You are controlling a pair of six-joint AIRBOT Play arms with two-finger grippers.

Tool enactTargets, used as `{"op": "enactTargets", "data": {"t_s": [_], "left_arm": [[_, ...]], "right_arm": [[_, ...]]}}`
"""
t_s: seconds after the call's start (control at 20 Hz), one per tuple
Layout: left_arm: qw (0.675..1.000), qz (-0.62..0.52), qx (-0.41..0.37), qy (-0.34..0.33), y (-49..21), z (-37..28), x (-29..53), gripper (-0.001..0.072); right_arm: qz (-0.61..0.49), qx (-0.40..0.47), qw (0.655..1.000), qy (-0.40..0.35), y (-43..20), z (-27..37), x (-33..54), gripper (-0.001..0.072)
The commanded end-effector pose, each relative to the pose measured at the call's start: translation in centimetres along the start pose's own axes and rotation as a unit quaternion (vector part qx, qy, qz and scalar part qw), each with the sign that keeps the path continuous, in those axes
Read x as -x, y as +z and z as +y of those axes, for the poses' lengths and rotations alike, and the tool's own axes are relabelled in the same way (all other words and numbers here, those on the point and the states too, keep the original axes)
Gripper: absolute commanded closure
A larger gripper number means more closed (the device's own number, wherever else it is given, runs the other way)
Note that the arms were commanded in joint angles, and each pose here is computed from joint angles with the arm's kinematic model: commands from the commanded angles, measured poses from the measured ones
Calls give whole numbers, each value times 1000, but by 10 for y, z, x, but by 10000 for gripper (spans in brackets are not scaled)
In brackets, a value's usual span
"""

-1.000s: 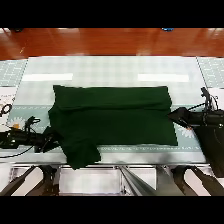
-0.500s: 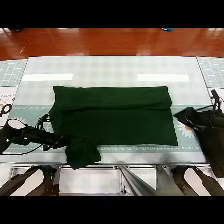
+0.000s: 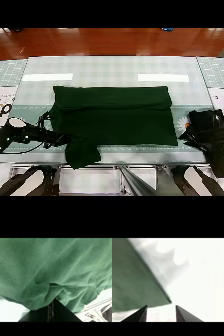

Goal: Fold the shirts.

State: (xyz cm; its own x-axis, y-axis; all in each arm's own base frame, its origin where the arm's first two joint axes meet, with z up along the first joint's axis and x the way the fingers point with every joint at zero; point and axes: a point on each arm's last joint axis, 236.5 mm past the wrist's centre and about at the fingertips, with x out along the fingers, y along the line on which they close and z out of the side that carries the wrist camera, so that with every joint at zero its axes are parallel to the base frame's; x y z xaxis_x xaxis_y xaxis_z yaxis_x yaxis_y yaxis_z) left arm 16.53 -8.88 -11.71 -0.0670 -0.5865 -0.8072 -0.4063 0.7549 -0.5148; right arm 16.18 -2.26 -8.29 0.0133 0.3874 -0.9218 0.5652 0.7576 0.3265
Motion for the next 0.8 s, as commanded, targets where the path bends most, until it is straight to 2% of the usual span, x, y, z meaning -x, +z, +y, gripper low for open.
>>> {"op": "enactTargets", "data": {"t_s": [0.0,0.45,0.55,0.6,0.65,0.7,0.75], "left_arm": [[1000,-15,5,-9,7,-4,0,684],[999,-42,7,-34,20,-16,1,683],[998,-49,10,-44,23,-21,2,683],[998,-50,9,-46,24,-22,2,683],[998,-50,9,-46,24,-22,3,683],[997,-53,8,-46,27,-23,4,683],[997,-57,7,-48,30,-24,8,683]], "right_arm": [[40,-10,999,-5,-10,-7,-9,296],[58,-22,991,118,14,39,-40,299],[74,-6,991,109,10,45,-53,299],[81,13,991,109,9,52,-59,347],[80,36,989,118,8,63,-61,556],[75,57,986,135,9,75,-58,687],[74,71,983,151,10,86,-52,688]]}}
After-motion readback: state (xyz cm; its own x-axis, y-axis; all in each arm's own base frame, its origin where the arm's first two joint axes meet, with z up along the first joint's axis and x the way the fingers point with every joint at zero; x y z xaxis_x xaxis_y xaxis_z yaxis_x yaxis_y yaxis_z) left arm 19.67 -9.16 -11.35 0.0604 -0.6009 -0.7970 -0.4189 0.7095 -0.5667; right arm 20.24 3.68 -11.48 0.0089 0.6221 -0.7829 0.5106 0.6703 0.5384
